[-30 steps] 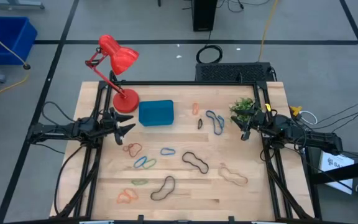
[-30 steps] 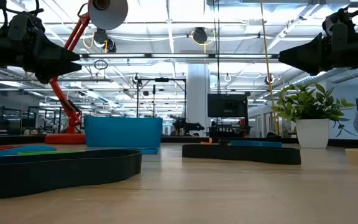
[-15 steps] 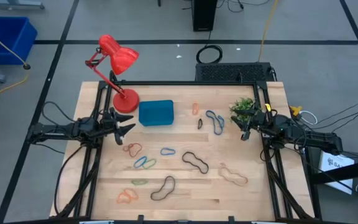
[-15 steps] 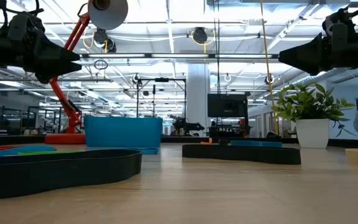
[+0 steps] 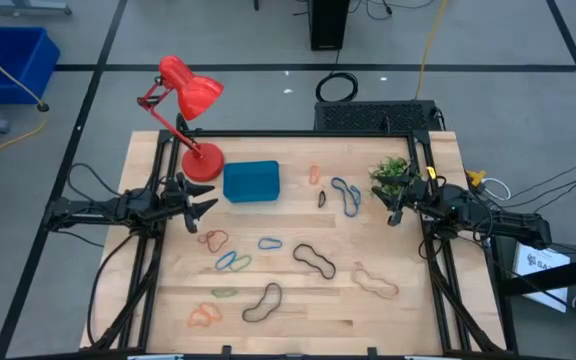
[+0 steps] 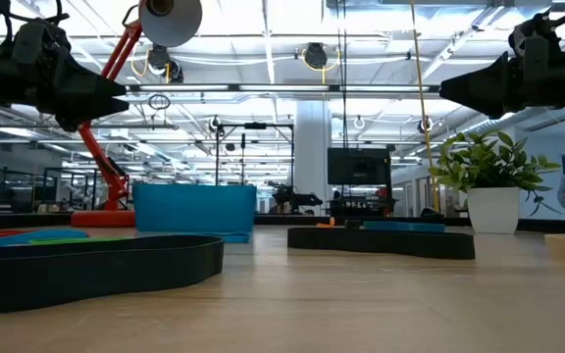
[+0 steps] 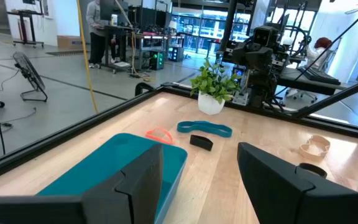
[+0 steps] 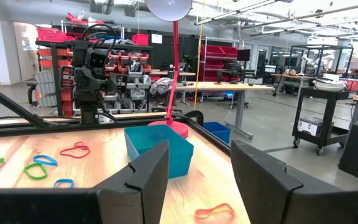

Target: Pick and place rubber bands into bin

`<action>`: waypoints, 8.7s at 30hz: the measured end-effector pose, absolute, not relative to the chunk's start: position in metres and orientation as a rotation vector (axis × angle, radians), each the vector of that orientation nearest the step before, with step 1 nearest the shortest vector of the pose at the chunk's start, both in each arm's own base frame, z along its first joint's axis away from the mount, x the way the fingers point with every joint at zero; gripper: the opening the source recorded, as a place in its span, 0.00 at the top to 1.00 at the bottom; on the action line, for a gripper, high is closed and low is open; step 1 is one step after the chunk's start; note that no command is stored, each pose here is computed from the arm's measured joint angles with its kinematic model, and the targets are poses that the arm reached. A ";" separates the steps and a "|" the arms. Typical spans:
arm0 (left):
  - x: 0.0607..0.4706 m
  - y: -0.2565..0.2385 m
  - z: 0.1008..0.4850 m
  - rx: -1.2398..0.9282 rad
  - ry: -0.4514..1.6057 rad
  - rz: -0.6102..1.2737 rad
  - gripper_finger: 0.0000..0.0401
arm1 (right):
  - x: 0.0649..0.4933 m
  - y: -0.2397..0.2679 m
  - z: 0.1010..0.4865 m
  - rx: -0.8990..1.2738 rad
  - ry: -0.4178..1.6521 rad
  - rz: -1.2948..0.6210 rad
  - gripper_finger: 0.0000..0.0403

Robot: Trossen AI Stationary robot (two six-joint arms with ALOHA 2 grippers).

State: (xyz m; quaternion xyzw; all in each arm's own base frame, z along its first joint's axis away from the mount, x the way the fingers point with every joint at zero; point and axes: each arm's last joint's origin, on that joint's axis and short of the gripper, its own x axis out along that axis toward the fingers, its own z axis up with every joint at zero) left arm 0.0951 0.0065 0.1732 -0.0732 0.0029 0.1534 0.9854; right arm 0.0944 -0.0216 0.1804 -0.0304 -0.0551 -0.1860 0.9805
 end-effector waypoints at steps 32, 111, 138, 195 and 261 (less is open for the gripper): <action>0.095 0.007 0.174 -0.148 -0.006 0.320 0.47 | 0.094 -0.022 0.180 -0.061 -0.111 -0.374 0.58; 0.189 -0.011 0.137 -0.449 1.524 0.331 0.99 | 0.095 -0.022 0.178 0.005 -0.100 -0.371 0.58; 0.264 -0.003 0.273 0.033 0.323 0.258 0.99 | 0.094 -0.022 0.182 0.010 -0.136 -0.375 0.58; 0.264 0.104 0.160 -0.219 0.969 0.543 0.88 | 0.094 -0.022 0.181 0.007 -0.127 -0.375 0.58; 0.302 -0.035 0.141 -0.057 0.911 0.051 0.77 | 0.094 -0.022 0.181 0.010 -0.131 -0.375 0.58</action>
